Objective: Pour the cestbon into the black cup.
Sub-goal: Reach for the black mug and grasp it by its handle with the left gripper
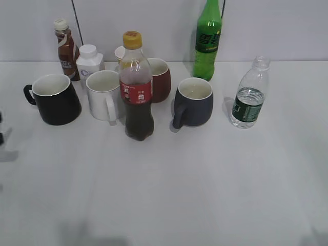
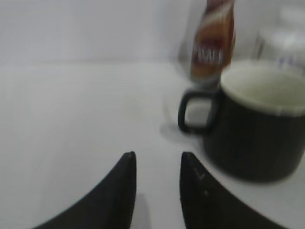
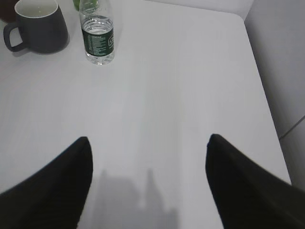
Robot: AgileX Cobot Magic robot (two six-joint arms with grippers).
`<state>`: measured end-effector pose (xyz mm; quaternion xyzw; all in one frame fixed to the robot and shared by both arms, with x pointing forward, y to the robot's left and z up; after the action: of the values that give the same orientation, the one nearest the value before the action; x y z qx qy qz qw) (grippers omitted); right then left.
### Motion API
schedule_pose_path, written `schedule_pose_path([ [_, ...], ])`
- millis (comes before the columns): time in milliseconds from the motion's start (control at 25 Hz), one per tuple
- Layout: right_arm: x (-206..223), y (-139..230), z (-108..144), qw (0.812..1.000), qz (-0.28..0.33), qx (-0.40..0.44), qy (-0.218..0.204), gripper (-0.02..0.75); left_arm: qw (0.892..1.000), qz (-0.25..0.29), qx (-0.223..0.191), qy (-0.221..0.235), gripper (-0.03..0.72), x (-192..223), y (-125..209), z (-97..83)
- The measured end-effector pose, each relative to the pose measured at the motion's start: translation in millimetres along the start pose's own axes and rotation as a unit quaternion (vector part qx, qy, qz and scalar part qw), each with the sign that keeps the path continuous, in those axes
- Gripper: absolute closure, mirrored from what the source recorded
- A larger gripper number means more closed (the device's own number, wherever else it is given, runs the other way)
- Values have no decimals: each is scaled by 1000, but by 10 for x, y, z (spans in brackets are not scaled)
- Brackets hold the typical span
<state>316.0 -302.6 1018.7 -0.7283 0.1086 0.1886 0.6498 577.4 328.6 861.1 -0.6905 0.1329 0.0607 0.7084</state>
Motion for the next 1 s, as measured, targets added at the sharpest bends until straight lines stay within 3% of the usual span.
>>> schedule_pose_path([
  [160, 0, 0, 0, 1000, 0, 0, 0, 168, 997, 14, 44, 54, 415, 278, 207, -86],
  [360, 0, 0, 0, 1000, 0, 0, 0, 168, 996, -10, 60, 61, 382, 583, 169, -3],
  [680, 0, 0, 0, 1000, 0, 0, 0, 168, 990, -51, 95, 95, 379, 952, 26, -40],
  [1000, 0, 0, 0, 1000, 0, 0, 0, 168, 984, -58, 115, 124, 379, 1216, -9, -286],
])
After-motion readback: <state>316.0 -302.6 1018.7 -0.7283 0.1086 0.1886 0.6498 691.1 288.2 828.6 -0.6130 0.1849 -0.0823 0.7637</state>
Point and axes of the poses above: a point on each arm's last joint axis where the gripper is mounted, x pointing out along that axis toward the gripper, z along the wrist's bending axis when the last joint is at zero, y = z × x, the point moved 9 cm from there along x, pointing out along that axis toward the gripper, and after that the axes turned 1 degree about x, right-handed, at the moved point
